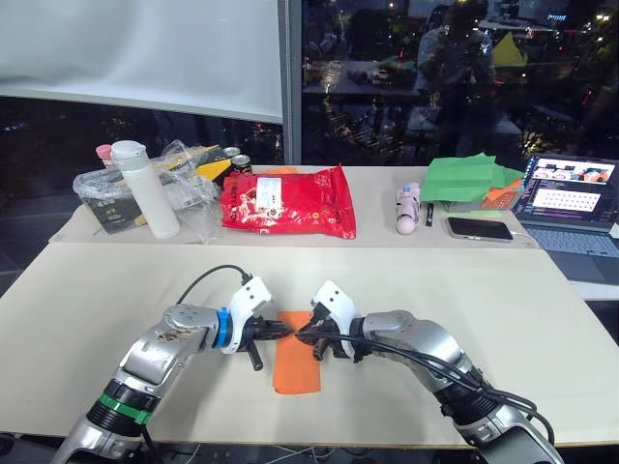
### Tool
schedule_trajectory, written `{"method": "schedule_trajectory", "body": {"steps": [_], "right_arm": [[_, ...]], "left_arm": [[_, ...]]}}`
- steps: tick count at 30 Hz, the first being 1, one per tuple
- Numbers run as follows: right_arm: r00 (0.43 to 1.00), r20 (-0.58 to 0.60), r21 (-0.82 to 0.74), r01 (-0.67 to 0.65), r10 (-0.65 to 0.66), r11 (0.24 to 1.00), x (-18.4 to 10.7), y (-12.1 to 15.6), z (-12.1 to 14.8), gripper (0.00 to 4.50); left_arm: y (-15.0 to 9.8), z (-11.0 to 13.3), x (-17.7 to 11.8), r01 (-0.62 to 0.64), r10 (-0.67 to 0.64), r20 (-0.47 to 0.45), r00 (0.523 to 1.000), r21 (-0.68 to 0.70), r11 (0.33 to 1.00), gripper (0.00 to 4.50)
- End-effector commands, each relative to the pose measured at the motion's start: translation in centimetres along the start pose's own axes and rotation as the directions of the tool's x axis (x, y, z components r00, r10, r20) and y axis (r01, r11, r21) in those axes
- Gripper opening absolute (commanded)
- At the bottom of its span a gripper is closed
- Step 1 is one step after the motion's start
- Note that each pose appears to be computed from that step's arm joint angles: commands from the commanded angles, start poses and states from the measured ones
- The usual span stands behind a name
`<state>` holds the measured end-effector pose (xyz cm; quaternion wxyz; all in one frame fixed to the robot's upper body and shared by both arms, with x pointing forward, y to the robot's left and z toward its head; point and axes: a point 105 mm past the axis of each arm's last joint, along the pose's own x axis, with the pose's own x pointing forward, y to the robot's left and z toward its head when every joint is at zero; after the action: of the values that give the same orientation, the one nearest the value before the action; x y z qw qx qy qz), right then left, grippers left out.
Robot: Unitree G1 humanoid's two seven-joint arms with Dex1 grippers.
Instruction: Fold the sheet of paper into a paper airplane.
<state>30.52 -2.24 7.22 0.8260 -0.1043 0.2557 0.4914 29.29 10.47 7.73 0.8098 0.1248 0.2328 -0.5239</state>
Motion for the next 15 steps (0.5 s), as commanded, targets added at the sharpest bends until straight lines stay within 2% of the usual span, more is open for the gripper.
{"method": "schedule_trajectory", "body": {"steps": [1, 5, 7, 12, 15], "right_arm": [[0.995, -0.034, 0.020, 0.096, -0.095, 0.995, -1.4, -2.0, -0.9, 0.02], [0.995, 0.078, -0.020, 0.064, -0.062, 0.998, -2.6, -1.5, 1.6, 0.02], [0.977, 0.214, -0.047, 0.016, -0.006, 0.999, -3.4, -1.1, 3.5, 0.02], [0.977, 0.209, -0.137, 0.078, -0.048, 0.988, -3.4, -2.4, 2.9, 0.02], [0.962, 0.272, -0.220, 0.092, -0.029, 0.971, -2.3, -2.4, 2.8, 0.02]], "left_arm": [[-0.5, -0.4, 0.4, 0.012, -0.010, -0.029, 1.000, 0.041, 0.999, 0.00], [-1.1, -0.6, 1.1, 0.036, -0.035, -0.022, 0.999, 0.033, 0.999, 0.00], [-1.2, -0.4, 1.2, 0.039, -0.038, -0.009, 0.999, 0.025, 0.999, 0.00], [-1.2, -0.4, 1.1, 0.038, -0.038, -0.005, 0.999, 0.018, 0.999, 0.00], [-1.2, -0.5, 0.9, 0.041, -0.040, -0.008, 0.999, 0.012, 0.999, 0.00]]}}
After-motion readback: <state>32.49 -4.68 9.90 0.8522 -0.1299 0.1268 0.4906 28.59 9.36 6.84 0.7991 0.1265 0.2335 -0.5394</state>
